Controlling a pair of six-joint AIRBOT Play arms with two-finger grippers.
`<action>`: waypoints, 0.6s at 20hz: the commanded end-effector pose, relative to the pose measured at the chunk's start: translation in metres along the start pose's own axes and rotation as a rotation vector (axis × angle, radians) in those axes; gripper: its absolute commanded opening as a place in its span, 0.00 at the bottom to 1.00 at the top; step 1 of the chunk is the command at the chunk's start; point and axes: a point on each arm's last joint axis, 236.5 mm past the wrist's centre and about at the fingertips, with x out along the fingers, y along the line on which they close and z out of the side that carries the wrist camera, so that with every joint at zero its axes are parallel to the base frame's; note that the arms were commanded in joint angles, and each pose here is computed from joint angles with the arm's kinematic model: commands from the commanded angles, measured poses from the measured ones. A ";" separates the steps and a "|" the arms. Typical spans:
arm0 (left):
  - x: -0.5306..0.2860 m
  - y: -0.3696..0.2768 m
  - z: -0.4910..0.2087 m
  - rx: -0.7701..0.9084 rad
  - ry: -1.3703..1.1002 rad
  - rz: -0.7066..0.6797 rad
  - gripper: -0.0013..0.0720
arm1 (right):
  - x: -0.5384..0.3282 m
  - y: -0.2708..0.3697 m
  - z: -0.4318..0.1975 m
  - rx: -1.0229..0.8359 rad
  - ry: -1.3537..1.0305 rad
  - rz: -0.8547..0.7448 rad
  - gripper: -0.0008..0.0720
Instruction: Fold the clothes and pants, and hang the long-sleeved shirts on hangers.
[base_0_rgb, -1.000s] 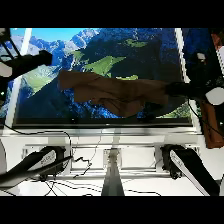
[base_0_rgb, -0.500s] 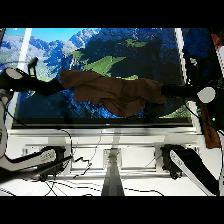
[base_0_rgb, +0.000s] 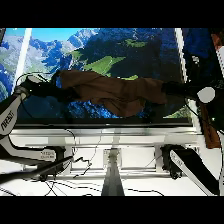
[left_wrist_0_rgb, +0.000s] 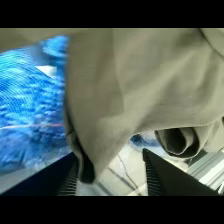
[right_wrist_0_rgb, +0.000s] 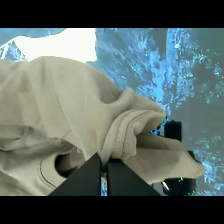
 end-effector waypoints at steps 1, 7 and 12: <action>0.010 0.003 0.002 0.031 0.011 0.013 0.26 | -0.002 0.003 0.010 0.007 -0.038 0.009 0.03; -0.097 -0.051 0.069 0.230 -0.291 0.010 0.04 | -0.043 0.013 0.080 -0.059 -0.230 -0.005 0.03; -0.314 -0.184 0.094 0.476 -0.941 0.009 0.04 | -0.135 0.039 0.167 -0.180 -0.498 -0.016 0.03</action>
